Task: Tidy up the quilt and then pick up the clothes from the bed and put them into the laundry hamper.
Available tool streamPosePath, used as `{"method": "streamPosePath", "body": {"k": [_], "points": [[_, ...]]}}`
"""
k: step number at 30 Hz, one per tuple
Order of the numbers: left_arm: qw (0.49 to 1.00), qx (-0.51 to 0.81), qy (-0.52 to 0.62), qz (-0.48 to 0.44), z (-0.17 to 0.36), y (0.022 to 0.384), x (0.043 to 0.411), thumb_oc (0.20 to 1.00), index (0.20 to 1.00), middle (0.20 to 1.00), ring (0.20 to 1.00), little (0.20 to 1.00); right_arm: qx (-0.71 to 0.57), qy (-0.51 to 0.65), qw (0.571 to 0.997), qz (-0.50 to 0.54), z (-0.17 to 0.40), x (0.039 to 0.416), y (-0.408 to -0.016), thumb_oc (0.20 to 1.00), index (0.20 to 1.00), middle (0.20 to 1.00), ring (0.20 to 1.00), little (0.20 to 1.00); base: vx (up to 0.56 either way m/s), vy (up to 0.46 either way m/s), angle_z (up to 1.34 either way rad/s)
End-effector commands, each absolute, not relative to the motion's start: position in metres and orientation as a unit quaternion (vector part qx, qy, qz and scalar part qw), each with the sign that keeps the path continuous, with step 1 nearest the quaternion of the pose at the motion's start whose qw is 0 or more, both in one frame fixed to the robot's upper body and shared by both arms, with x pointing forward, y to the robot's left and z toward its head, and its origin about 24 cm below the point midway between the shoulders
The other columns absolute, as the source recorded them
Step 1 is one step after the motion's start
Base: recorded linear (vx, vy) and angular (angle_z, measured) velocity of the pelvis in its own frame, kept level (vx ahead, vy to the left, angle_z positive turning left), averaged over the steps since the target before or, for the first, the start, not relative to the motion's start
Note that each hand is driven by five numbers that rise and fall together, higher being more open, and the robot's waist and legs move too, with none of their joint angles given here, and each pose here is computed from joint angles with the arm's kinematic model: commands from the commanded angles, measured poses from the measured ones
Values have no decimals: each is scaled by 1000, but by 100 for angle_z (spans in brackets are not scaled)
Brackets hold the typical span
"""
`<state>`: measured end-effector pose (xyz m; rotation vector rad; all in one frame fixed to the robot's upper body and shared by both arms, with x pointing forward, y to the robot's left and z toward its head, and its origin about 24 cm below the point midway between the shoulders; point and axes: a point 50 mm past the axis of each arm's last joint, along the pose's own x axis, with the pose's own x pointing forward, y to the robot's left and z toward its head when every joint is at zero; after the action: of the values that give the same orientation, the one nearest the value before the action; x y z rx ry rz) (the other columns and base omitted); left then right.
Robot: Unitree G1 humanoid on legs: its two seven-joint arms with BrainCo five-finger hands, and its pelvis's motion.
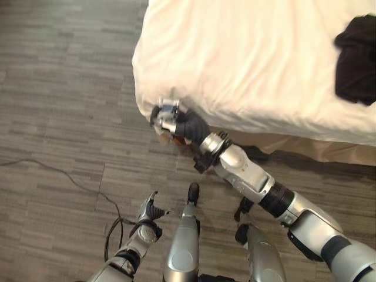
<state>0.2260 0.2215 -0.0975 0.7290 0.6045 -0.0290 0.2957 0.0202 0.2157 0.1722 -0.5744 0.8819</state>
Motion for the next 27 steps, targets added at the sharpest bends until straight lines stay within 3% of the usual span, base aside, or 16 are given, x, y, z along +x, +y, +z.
{"method": "streamPosePath", "body": {"k": [1,6,8,9,10,12,15,16,17,18,24,25,26,27], "points": [[879,378,290,-20,-97,233,223,1000,1000,1000,1000,1000,106,-387,842,362,275,301,18,200,200,200,200,200,-23,-32,-10],[891,361,274,-31,-92,225,232,1000,1000,1000,1000,1000,48,-389,896,209,294,350,-26,200,200,200,200,200,-58,-13,-2],[892,360,270,-45,-93,219,232,1000,1000,1000,1000,1000,24,-313,946,77,275,390,-75,200,200,200,200,200,-44,2,4],[892,360,270,-45,-93,219,232,1000,1000,1000,1000,1000,24,-313,946,77,275,390,-75,200,200,200,200,200,-2,10,6],[893,357,270,-51,-94,216,231,1000,1000,1000,1000,1000,17,-259,966,11,253,404,-113,200,200,200,200,200,15,10,4],[896,347,271,-50,-96,214,228,1000,1000,1000,1000,1000,21,-209,977,-39,221,407,-148,200,200,200,200,200,0,0,0],[899,332,282,-42,-100,213,222,1000,1000,1000,1000,1000,53,-153,983,-83,170,396,-180,200,200,200,200,200,54,27,-6],[897,323,301,-37,-106,211,214,1000,1000,1000,1000,1000,108,-84,984,-115,104,370,-198,200,200,200,200,200,52,28,-11],[897,323,301,-37,-106,211,214,1000,1000,1000,1000,1000,108,-84,984,-115,104,370,-198,200,200,200,200,200,165,42,-9],[886,313,342,-27,-117,215,199,1000,1000,1000,1000,1000,139,-2,979,-149,37,330,-212,200,200,200,200,200,168,22,-13],[859,301,414,-9,-134,233,161,1000,1000,1000,1000,1000,120,160,951,-235,-56,238,-251,200,200,200,200,200,159,81,-39],[858,297,419,-5,-134,236,158,1000,1000,1000,1000,1000,102,199,944,-242,-71,223,-253,705,705,705,705,705,136,139,-71],[857,293,423,-2,-135,237,156,1000,1000,1000,1000,1000,95,224,939,-242,-80,214,-254,1000,1000,1000,1000,1000,160,119,-120],[854,294,430,-3,-136,240,150,1000,1000,1000,1000,1000,61,279,928,-239,-96,198,-255,1000,1000,1000,1000,1000,186,55,-174]]}}
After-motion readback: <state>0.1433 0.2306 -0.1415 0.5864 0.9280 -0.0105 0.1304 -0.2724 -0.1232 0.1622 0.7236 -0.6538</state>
